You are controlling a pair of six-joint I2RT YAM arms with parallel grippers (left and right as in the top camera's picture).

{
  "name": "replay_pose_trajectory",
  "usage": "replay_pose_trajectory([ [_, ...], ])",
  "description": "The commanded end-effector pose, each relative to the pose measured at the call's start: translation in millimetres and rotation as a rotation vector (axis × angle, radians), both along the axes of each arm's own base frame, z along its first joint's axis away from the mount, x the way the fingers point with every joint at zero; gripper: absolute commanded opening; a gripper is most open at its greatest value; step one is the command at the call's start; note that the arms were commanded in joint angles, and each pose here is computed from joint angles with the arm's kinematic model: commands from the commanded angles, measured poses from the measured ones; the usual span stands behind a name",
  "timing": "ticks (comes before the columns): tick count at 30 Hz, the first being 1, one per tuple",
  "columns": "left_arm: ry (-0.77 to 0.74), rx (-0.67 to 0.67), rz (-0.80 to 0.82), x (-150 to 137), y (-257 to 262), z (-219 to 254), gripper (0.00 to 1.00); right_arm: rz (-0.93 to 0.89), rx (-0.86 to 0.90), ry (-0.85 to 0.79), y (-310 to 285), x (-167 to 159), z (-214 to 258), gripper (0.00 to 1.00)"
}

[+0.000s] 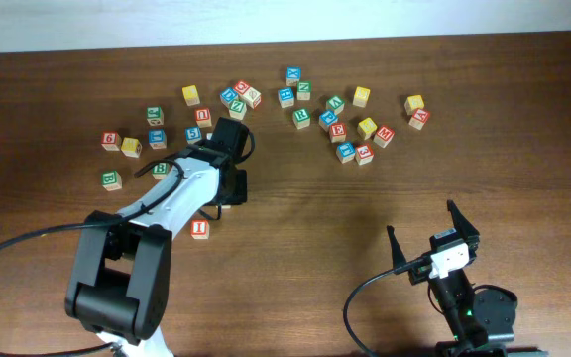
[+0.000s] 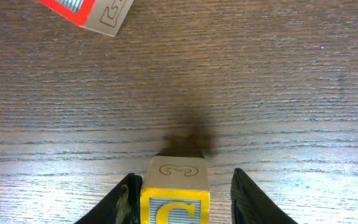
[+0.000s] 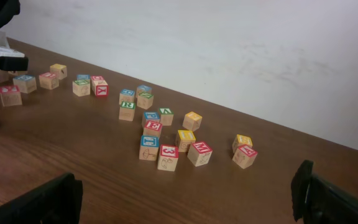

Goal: Spell out ICRA

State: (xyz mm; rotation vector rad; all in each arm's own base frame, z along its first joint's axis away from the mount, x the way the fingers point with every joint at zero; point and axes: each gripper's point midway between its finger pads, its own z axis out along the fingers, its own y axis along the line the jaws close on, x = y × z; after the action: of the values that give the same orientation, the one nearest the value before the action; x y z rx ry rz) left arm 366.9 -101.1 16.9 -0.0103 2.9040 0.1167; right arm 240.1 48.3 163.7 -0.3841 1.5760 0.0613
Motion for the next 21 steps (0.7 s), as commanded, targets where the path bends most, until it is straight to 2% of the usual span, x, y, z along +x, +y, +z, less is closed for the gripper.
replay_pose_trajectory([
  [1, 0.014, -0.003, 0.000, -1.8, 0.1, -2.3, 0.38, 0.018, 0.004, 0.005, 3.4, -1.0, -2.2, 0.98],
  [7, 0.025, 0.000, 0.000, -4.5, 1.0, -2.8, 0.38, 0.018, 0.004, 0.005, 3.4, -1.0, -2.2, 0.98],
  [11, 0.025, 0.000, 0.000, -4.4, 0.9, -2.8, 0.33, 0.018, 0.004, 0.005, 3.4, -1.0, -2.2, 0.98],
  [21, 0.033, -0.024, -0.005, -5.6, -3.2, -3.4, 0.35, 0.018, 0.005, 0.005, 3.4, -1.0, -2.3, 0.98],
])
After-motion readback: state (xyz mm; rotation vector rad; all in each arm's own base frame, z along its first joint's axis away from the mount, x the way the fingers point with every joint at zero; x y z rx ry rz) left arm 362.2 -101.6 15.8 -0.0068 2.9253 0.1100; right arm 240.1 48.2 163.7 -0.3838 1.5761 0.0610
